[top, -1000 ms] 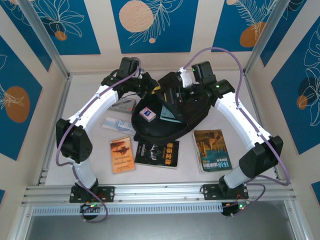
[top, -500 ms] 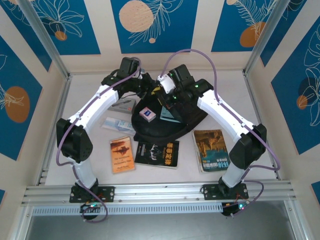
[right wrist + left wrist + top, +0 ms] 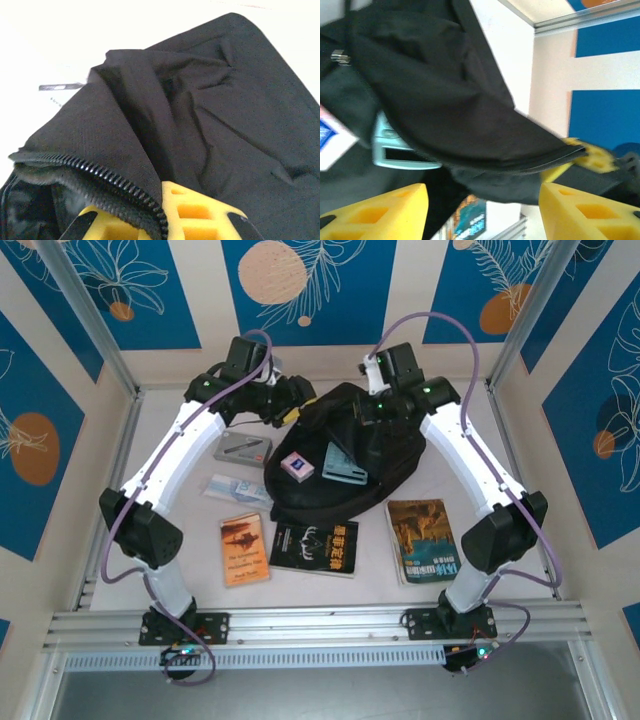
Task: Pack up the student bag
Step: Pass the student bag at the top-right of the table, then pick up the loose stationery from the middle-left of the table.
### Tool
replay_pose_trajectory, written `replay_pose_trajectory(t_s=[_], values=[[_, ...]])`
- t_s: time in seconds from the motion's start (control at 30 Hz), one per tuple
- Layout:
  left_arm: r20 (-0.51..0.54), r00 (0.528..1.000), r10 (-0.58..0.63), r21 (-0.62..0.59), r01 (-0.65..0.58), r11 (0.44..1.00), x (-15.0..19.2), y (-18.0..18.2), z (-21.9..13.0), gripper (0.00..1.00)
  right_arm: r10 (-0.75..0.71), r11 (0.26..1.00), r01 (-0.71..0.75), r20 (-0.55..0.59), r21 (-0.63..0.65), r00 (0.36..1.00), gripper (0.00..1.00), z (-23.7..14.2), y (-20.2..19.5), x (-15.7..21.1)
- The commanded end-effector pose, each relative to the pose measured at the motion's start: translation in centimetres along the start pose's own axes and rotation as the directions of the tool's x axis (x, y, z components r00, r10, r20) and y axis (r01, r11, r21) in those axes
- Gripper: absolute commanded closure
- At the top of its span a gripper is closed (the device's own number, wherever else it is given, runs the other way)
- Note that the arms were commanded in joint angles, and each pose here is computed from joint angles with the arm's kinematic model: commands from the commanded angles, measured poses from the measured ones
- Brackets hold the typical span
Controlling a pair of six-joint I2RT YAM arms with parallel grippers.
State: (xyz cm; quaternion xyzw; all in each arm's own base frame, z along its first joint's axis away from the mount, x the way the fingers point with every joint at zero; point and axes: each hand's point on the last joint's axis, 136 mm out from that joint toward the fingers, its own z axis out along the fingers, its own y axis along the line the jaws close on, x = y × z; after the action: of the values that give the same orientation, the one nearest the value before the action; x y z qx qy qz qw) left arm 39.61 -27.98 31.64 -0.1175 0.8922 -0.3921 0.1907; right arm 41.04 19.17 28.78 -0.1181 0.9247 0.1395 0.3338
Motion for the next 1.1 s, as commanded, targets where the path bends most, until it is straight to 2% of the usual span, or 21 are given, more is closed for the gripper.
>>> replay_pose_trajectory(t_s=[0.0,0.17,0.23,0.33,0.53,0.67,0.77,0.87,0.93,1.07], values=[[0.079,0.995,0.056,-0.100,-0.048,0.994,-0.7,1.3,-3.2,0.39,0.113,0.983,-0.118,0.041,0.144,0.993,1.00,-1.6,-3.1,-1.8],[0.176,0.984,-0.028,-0.270,0.076,0.960,-1.9,5.9,-5.3,0.34,0.158,0.956,-0.174,0.084,0.237,0.984,1.00,-2.3,-4.6,-2.9],[0.244,0.966,-0.087,-0.337,0.169,0.926,-2.3,8.7,-6.1,0.26,0.217,0.925,-0.238,0.102,0.297,0.971,1.00,-2.7,-5.5,-2.9],[0.310,0.932,-0.186,-0.342,0.292,0.893,-3.1,11.7,-5.9,0.00,0.303,0.884,-0.320,0.106,0.341,0.947,1.00,-2.9,-6.1,-2.6],[0.344,0.873,-0.346,-0.365,0.463,0.808,-5.1,17.1,-3.0,0.00,0.341,0.875,-0.360,0.117,0.324,0.933,1.00,-2.8,-5.0,-3.1],[0.321,0.873,-0.367,-0.439,0.481,0.759,-5.2,19.4,-2.1,0.00,0.325,0.875,-0.346,0.119,0.337,0.938,1.00,-3.1,-4.4,-3.0],[0.295,0.887,-0.355,-0.458,0.457,0.763,-4.1,21.3,-1.7,0.00,0.328,0.884,-0.341,0.094,0.320,0.940,1.00,-3.0,-3.6,-2.2],[0.250,0.902,-0.352,-0.374,0.426,0.824,-2.6,23.4,-0.6,0.03,0.327,0.901,-0.330,0.059,0.283,0.943,1.00,-2.6,-2.9,-1.5],[0.236,0.922,-0.307,-0.313,0.372,0.874,-1.9,24.5,-0.1,0.06,0.316,0.913,-0.316,0.041,0.258,0.948,1.00,-2.5,-2.5,-1.3],[0.226,0.942,-0.248,-0.255,0.303,0.918,0.1,25.9,-0.1,0.07,0.315,0.921,-0.312,0.023,0.233,0.949,1.00,-2.8,-2.2,-0.8]])
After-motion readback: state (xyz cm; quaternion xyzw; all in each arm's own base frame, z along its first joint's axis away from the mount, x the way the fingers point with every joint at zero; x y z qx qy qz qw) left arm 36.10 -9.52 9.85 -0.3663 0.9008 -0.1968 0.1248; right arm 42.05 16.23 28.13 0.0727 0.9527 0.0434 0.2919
